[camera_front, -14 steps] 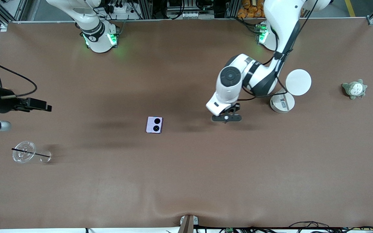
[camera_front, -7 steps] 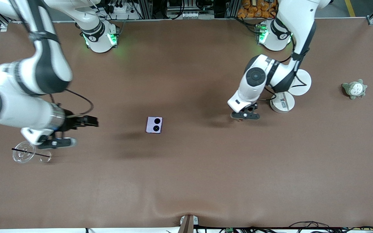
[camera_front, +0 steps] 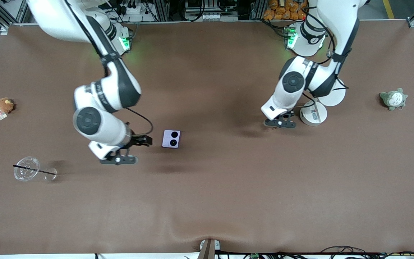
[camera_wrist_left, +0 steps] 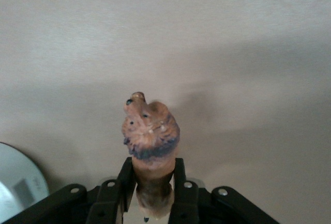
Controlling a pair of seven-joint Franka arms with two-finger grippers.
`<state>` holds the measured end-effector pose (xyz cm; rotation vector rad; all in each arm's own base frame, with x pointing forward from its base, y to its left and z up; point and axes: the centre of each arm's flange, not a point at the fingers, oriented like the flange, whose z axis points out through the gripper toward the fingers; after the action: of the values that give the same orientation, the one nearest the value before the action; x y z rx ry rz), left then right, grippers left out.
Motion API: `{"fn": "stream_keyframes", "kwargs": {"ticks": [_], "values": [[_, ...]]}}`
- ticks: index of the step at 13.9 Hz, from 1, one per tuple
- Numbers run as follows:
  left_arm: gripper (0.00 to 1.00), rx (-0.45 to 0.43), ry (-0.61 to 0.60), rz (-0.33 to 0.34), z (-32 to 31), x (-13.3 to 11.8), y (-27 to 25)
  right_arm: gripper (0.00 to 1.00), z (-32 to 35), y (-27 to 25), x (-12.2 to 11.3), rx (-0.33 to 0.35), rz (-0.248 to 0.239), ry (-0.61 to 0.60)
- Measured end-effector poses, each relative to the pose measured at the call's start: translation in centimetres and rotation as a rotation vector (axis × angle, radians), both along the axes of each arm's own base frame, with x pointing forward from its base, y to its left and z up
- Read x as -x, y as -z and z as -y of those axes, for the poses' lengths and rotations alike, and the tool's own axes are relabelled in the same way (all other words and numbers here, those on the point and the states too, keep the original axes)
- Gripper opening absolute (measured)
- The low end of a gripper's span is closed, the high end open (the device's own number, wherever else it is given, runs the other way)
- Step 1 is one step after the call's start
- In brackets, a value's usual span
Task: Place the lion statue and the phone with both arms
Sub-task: 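Set the lion by the white cup while the right gripper grasps the phone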
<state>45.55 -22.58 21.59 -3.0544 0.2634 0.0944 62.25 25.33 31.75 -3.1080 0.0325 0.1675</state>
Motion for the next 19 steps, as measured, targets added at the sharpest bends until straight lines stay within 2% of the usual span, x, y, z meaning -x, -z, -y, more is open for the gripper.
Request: {"fn": "stream_keyframes", "kwargs": {"ticks": [2,5,7,9,12,14,16,19], "values": [[0.33,0.001,0.001,-0.005,-1.8,-0.4,0.1,1.0,-2.0,2.9,0.4,0.007,0.002,0.028],[0.33,0.005,0.003,-0.005,-2.4,0.4,0.9,1.0,-4.3,6.7,1.0,0.002,0.032,0.047],[0.38,0.004,0.005,-0.011,-2.5,0.9,1.3,1.0,-5.0,8.8,1.3,-0.005,0.057,0.067],[0.56,0.003,0.006,-0.013,-2.5,1.0,1.4,1.0,-6.2,10.4,2.0,-0.007,0.065,0.075],[0.85,0.006,0.005,-0.007,-2.5,0.8,1.2,1.0,-7.9,11.6,3.6,0.005,0.047,0.064],[1.0,0.017,0.004,0.02,-1.9,-0.6,-0.1,1.0,-8.6,12.2,4.5,0.013,0.036,0.068],[1.0,0.017,0.005,0.036,-0.6,-3.2,-3.1,1.0,-8.9,12.4,4.9,0.017,0.031,0.068],[1.0,0.01,0.008,0.051,1.9,-7.2,-10.5,1.0,-8.8,13.0,5.3,0.023,0.022,0.068]]}}
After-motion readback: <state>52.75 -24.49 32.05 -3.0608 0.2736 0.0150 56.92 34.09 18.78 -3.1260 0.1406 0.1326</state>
